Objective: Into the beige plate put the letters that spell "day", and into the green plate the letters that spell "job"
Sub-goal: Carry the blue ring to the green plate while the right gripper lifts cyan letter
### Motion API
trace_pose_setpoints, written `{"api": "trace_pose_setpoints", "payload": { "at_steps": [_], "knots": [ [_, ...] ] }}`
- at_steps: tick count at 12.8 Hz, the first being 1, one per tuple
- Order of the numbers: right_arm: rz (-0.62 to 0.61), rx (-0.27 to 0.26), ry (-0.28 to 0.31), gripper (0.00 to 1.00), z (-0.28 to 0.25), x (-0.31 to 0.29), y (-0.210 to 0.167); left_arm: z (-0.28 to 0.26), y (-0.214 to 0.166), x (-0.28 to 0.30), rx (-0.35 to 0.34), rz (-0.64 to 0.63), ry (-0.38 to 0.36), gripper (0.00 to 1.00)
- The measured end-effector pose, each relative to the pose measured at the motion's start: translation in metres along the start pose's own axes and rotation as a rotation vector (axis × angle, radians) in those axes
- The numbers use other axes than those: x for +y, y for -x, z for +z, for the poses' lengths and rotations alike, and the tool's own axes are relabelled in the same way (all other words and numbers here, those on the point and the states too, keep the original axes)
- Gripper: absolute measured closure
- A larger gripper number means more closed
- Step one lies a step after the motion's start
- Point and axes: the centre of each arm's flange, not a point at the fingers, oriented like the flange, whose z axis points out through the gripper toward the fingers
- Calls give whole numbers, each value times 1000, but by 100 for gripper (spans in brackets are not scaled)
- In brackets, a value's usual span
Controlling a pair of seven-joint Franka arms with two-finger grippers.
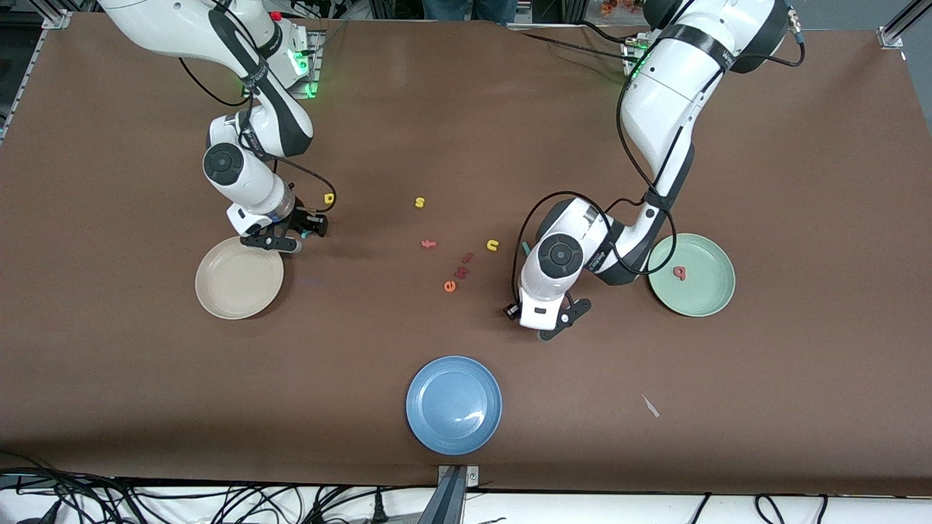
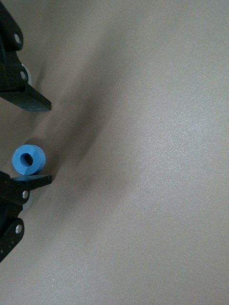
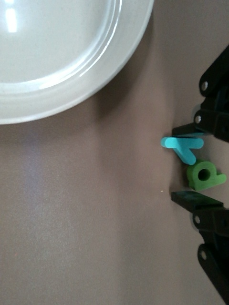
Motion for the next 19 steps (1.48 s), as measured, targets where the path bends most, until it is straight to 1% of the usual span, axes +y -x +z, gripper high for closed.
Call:
{"api": "trace_pose_setpoints", "payload": {
  "at_steps": [4, 8, 9, 10, 11, 12, 13, 14, 15, 17, 18, 19],
  "knots": [
    [-13, 6, 2, 49, -1, 11, -5, 0, 2, 1, 0, -1, 0, 40],
    [-12, 6, 3, 53, -1, 13, -6, 1, 13, 5, -1, -3, -1, 40],
    [-10, 6, 4, 60, -1, 14, -6, 1, 13, 5, -1, -4, -1, 40],
    [-9, 6, 4, 60, -1, 15, -6, 1, 13, 5, -1, -4, -1, 40],
    [-7, 6, 4, 65, -1, 16, -7, 0, 13, 6, 0, -5, 2, 45],
    [-5, 8, 4, 78, -2, 17, -8, -2, 13, 7, 2, -5, 7, 57],
    [-6, 13, 3, 84, -4, 16, -8, -3, 13, 8, 3, -5, 11, 70],
    [-7, 11, 3, 84, -3, 16, -8, -5, 13, 9, 5, -5, 14, 74],
    [-9, 11, 3, 86, -3, 16, -8, -4, 12, 9, 4, -6, 13, 74],
    [-12, 11, 3, 86, -3, 16, -8, -10, 4, 8, 12, -16, 23, 74],
    [-15, 12, 3, 86, -3, 16, -8, -20, -6, 7, 17, -27, 30, 74],
    [-23, 13, 3, 86, -4, 16, -8, -35, -18, 4, 12, -32, 21, 74]
  ]
}}
